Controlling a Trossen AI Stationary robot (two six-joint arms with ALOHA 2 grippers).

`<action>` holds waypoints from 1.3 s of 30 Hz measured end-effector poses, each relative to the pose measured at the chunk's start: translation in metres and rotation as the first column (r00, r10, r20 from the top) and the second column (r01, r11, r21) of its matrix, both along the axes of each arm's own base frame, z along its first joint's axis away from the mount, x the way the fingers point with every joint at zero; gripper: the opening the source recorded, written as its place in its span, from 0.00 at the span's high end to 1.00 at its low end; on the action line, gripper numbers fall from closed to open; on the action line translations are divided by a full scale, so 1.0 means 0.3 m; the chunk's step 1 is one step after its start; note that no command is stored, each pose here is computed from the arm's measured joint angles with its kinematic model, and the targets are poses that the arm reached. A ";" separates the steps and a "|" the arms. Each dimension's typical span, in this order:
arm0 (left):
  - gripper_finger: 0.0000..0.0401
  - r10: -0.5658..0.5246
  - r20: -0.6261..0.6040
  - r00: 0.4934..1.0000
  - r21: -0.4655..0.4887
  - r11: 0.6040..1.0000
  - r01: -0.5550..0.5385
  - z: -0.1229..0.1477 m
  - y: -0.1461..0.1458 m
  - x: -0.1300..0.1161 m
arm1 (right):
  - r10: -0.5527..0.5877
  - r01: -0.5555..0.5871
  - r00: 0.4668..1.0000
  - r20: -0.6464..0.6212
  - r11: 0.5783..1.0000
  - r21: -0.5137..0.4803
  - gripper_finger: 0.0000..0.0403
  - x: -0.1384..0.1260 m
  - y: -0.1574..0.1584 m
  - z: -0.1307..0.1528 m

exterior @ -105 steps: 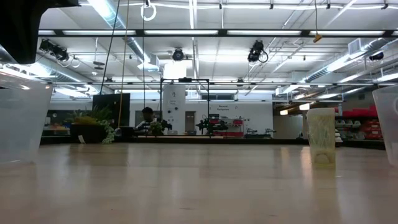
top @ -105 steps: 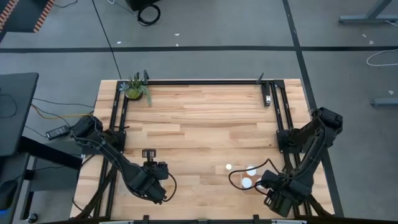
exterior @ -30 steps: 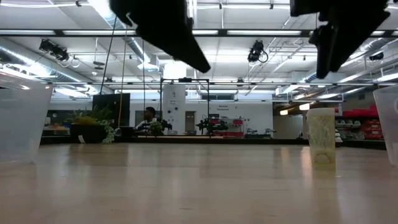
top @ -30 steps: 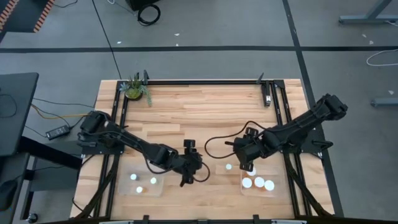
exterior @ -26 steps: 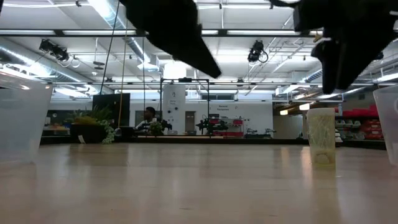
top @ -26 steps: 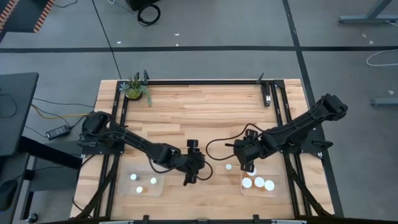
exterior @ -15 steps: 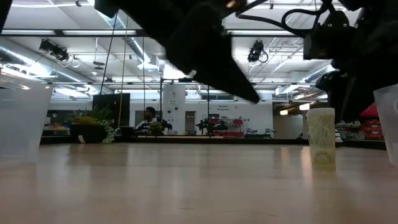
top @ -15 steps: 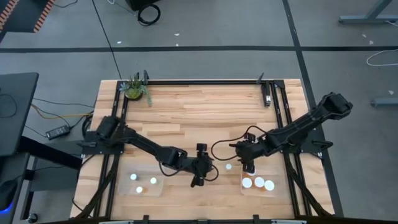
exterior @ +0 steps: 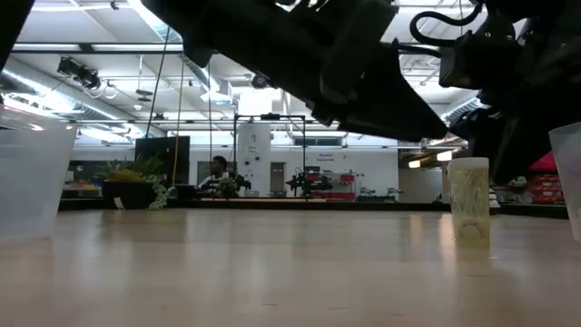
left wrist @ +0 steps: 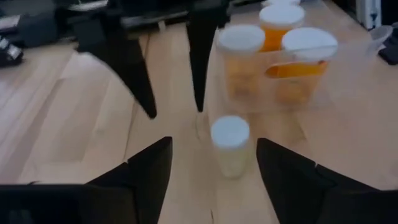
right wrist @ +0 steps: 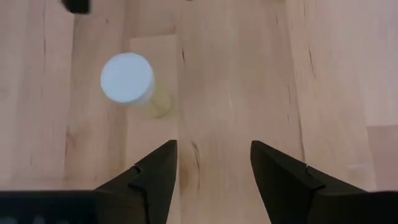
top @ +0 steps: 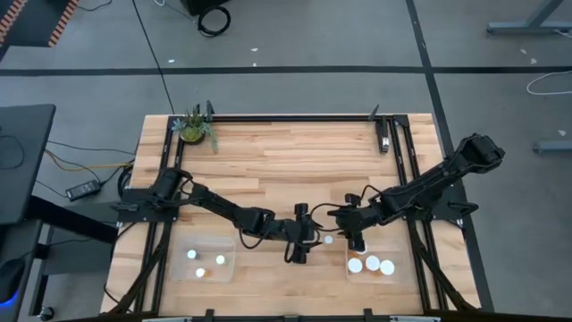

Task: Pick and place medicine bottles into bin by pill shape (circle, oval)
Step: Put the small yellow pill bottle into the left transparent bin

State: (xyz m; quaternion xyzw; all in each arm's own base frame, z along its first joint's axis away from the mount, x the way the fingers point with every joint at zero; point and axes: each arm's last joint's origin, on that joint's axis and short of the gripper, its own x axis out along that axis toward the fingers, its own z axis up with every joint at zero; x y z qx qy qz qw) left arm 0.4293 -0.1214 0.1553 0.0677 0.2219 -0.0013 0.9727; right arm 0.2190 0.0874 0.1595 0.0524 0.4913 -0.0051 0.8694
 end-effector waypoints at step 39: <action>0.32 -0.015 0.092 0.996 -0.118 0.993 0.026 -0.103 -0.010 0.096 | -0.127 0.139 0.972 0.195 0.989 -0.048 0.48 -0.134 -0.074 0.192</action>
